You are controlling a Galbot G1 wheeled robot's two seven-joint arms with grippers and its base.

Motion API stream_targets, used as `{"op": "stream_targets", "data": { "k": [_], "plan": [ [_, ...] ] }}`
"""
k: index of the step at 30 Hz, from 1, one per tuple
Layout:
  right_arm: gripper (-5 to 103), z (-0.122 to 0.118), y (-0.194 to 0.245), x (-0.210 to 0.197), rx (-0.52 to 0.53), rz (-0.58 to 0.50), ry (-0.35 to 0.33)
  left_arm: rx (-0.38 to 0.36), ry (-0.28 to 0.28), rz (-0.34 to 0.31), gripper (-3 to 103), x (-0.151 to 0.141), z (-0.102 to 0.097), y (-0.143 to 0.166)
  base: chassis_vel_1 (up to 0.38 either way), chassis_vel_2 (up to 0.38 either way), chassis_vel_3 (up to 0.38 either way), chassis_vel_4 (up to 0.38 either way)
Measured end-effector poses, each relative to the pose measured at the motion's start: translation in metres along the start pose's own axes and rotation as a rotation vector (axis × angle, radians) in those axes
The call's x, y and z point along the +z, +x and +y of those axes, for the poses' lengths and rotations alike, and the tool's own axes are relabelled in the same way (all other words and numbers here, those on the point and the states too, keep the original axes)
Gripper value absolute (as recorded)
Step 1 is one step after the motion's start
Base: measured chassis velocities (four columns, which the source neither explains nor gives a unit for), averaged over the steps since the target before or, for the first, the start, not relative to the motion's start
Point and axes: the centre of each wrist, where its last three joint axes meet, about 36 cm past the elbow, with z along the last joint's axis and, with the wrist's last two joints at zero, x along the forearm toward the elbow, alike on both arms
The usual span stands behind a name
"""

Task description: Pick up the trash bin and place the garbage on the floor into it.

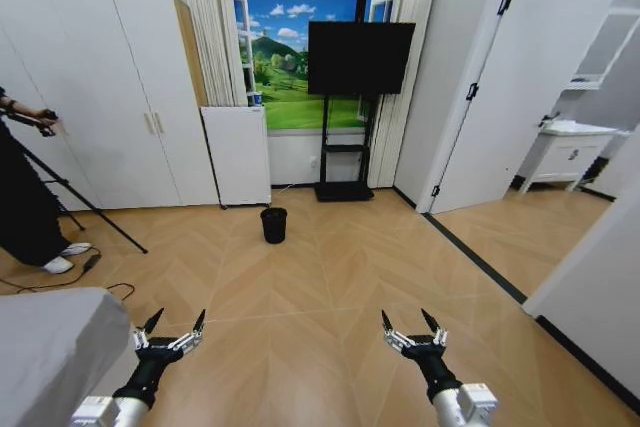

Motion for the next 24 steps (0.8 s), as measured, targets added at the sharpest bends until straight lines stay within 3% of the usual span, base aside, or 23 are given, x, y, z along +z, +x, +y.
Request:
{"op": "stream_targets", "data": {
  "k": [8,12,24],
  "plan": [
    [100,-0.0002,-0.0001,0.0,0.0,0.0,0.001,0.001,0.0,0.0,100,0.0,-0.0001,0.0,-0.349,-0.346,0.339,0.337],
    [100,-0.0004,0.0,0.0,0.001,0.0,0.001,0.001,0.0,0.0,100,0.0,-0.0001,0.0,-0.19,-0.204,0.183,0.108],
    [100,0.0001,0.0,0.0001,0.0,0.0,0.0,0.0,0.0,0.0,100,0.0,0.0001,0.0,0.069,0.061,-0.07,-0.056]
  ]
}}
